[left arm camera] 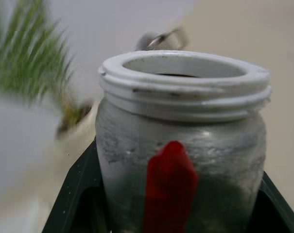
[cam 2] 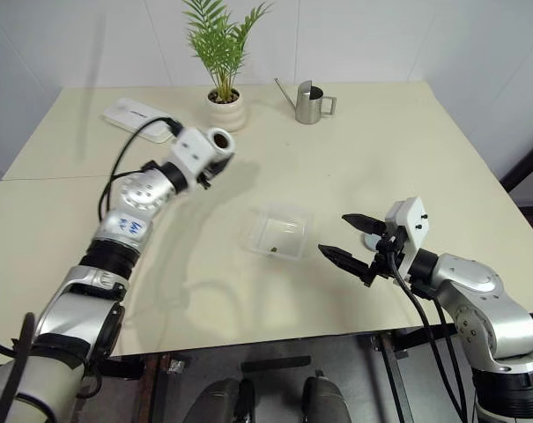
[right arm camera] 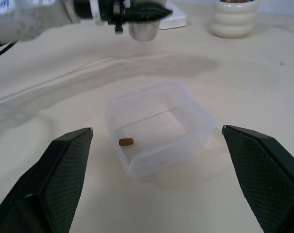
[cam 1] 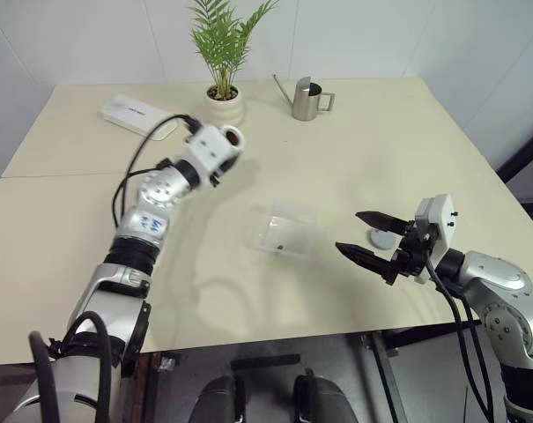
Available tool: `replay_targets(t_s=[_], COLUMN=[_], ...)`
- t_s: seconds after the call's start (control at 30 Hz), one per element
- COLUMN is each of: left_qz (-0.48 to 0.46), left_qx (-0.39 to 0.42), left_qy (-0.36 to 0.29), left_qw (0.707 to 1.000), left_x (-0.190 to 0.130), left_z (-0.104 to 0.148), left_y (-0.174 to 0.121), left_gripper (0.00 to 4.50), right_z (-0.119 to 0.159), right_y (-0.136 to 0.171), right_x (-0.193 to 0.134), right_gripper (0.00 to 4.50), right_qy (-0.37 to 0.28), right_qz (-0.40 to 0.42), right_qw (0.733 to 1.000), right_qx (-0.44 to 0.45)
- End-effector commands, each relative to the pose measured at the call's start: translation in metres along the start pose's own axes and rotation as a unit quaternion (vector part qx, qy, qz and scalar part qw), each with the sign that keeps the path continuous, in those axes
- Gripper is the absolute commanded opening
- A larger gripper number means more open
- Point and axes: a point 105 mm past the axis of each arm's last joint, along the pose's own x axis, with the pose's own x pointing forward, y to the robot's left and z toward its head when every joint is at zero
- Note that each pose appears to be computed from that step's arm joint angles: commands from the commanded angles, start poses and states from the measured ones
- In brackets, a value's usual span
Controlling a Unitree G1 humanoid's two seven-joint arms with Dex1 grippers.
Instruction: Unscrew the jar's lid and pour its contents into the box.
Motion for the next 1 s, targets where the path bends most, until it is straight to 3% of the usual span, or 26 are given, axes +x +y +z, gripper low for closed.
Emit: replay_targets(t_s=[0.03, 0.17, 0.4, 0.8, 0.83, 1.0], left_qz=[0.067, 0.146, 0.288, 0.329, 0.328, 0.335], left_qx=[-0.157, -0.245, -0.224, -0.186, -0.190, -0.189], left_qy=[-0.002, 0.025, 0.001, 0.030, 0.027, 0.032], left_qw=[0.985, 0.958, 0.931, 0.925, 0.925, 0.922], left_x=[-0.021, -0.050, -0.111, -0.151, -0.152, -0.161], left_z=[-0.007, -0.037, -0.069, -0.113, -0.115, -0.122], left_y=[0.039, 0.071, 0.117, 0.117, 0.115, 0.113], left_gripper=[2.01, 2.01, 2.01, 2.01, 2.76, 4.26], right_z=[0.012, 0.016, 0.019, 0.022, 0.023, 0.026], right_y=[0.000, -0.004, -0.003, 0.002, 0.001, -0.002], right_x=[0.004, 0.012, 0.024, 0.036, 0.037, 0.038], right_gripper=[4.48, 4.48, 4.48, 4.48, 4.50, 4.50], right_qy=[-0.008, -0.012, -0.020, -0.028, -0.029, -0.033], right_qz=[0.023, 0.038, 0.055, 0.078, 0.078, 0.080], right_qw=[0.999, 0.998, 0.997, 0.994, 0.994, 0.994], right_qx=[-0.039, -0.050, -0.058, -0.064, -0.065, -0.072])
